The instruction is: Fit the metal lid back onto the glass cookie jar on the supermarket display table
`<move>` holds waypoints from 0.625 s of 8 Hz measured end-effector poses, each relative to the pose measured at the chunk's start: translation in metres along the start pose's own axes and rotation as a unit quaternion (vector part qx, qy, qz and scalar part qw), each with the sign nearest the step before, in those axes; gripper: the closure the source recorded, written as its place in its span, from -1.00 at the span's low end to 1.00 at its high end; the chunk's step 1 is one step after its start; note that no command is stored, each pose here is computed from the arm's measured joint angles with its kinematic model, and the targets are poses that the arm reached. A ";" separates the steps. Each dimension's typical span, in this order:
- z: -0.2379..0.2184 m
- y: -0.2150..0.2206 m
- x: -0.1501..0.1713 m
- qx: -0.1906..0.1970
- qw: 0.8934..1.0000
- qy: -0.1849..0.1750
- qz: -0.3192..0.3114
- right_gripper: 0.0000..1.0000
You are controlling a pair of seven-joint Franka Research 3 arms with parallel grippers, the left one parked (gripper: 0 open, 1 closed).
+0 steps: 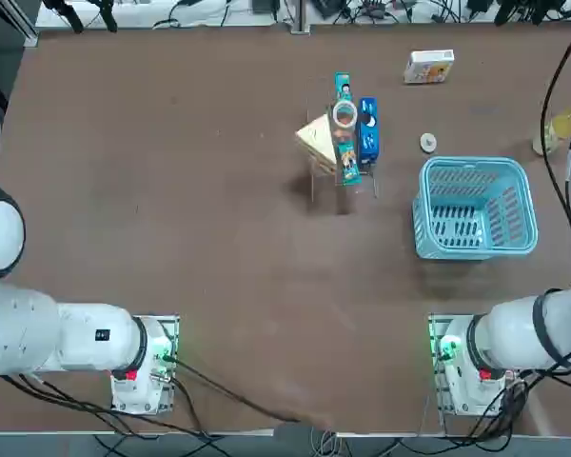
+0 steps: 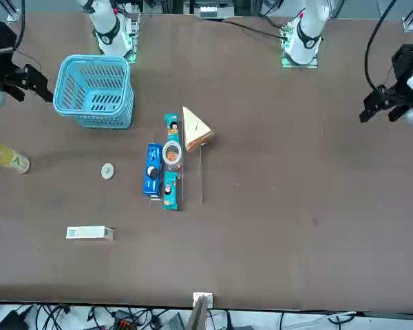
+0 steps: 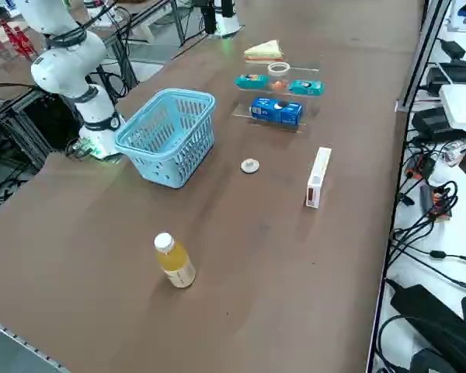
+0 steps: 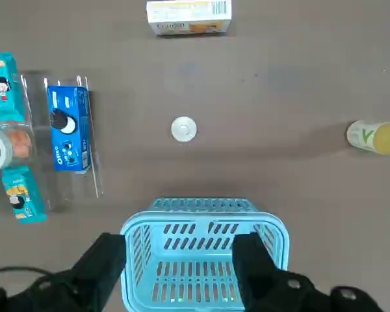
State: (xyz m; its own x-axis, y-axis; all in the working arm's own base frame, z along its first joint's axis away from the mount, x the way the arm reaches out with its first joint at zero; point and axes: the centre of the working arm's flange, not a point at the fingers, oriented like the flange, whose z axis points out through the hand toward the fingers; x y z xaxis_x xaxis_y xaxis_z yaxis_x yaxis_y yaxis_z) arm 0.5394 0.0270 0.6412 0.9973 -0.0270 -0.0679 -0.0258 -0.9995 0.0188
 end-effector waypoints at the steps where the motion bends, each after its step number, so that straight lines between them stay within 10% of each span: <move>1: 0.000 0.000 0.001 -0.002 1.000 0.004 0.000 -1.00; 5: 0.033 0.000 0.024 -0.012 1.000 -0.007 0.002 -1.00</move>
State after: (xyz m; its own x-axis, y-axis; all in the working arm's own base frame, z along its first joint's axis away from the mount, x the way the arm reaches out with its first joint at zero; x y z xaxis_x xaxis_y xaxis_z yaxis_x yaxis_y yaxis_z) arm 0.5615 0.0263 0.6062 0.9961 -0.0315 -0.0824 -0.0280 -0.9986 0.0440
